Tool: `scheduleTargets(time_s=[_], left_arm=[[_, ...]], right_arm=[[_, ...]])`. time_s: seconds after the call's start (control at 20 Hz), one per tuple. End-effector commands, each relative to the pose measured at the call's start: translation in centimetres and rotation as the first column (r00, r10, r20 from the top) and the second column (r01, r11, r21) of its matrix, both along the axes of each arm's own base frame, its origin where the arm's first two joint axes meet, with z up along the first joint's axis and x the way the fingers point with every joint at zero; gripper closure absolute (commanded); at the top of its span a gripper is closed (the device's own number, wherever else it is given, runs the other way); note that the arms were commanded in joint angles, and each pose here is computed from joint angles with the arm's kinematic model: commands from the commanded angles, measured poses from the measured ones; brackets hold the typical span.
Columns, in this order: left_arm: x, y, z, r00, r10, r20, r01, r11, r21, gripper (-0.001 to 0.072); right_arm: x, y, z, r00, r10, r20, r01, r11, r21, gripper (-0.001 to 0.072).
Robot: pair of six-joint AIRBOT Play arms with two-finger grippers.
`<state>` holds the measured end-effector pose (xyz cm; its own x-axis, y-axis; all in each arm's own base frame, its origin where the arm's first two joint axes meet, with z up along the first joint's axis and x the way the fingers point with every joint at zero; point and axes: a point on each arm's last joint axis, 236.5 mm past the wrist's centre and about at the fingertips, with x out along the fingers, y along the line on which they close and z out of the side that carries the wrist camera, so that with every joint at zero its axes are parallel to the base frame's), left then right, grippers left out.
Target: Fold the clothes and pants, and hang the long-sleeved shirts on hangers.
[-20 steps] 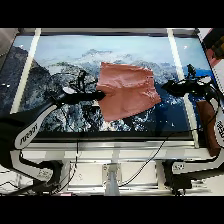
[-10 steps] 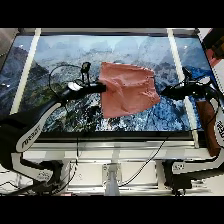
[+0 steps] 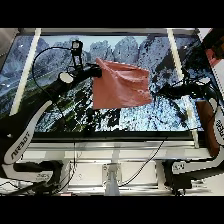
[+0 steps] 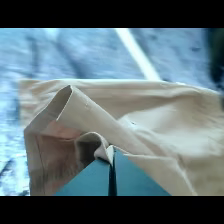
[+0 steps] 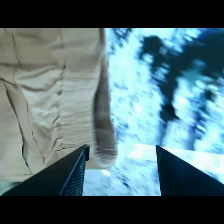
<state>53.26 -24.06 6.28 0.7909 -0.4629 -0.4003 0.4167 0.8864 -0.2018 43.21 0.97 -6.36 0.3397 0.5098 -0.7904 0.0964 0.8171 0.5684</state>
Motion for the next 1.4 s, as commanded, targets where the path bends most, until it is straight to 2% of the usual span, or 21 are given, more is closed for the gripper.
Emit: scheduleTargets(time_s=[0.0, 0.15, 0.3, 0.55, 0.75, 0.85, 0.95, 1.25, 1.35], left_arm=[[1.7, 1.6, -4.1, 0.998, 0.060, -0.008, -0.059, 0.995, 0.079, 0.0690], [1.9, 1.7, -7.8, 0.996, 0.071, -0.056, -0.065, 0.992, 0.108, 0.0690], [2.2, 2.2, -8.4, 0.994, 0.091, -0.053, -0.084, 0.989, 0.118, 0.0690], [2.3, 2.3, -8.3, 0.994, 0.096, -0.048, -0.090, 0.989, 0.120, 0.0690], [2.3, 2.3, -8.3, 0.994, 0.097, -0.048, -0.090, 0.989, 0.120, 0.0689], [2.3, 2.4, -8.3, 0.994, 0.097, -0.048, -0.091, 0.989, 0.120, 0.0689], [2.3, 2.4, -8.3, 0.994, 0.097, -0.048, -0.091, 0.989, 0.120, 0.0689], [2.3, 2.3, -8.3, 0.994, 0.097, -0.049, -0.090, 0.989, 0.120, 0.0689], [2.3, 2.3, -8.3, 0.994, 0.097, -0.049, -0.090, 0.989, 0.120, 0.0689]], right_arm=[[1.9, 2.0, 1.2, 0.997, -0.075, 0.027, 0.071, 0.986, 0.153, 0.0253], [3.6, 3.0, 1.1, 0.990, -0.136, 0.038, 0.125, 0.968, 0.219, 0.0248], [4.2, 5.2, -0.5, 0.993, -0.105, 0.049, 0.095, 0.978, 0.185, 0.0248], [6.2, 8.2, -2.9, 0.998, 0.007, 0.064, -0.010, 0.999, 0.048, 0.0261], [8.9, 6.1, -3.2, 0.999, 0.008, 0.048, -0.004, 0.996, -0.087, 0.0257], [9.3, 4.9, -3.1, 1.000, -0.009, 0.027, 0.012, 0.995, -0.104, 0.0258], [8.4, 5.0, -3.7, 0.999, -0.005, -0.033, 0.003, 0.999, -0.051, 0.0259], [4.6, 8.9, -6.1, 0.975, 0.106, -0.196, -0.063, 0.975, 0.213, 0.0259], [5.4, 10.4, -5.9, 0.979, 0.091, -0.180, -0.037, 0.959, 0.283, 0.0322]])
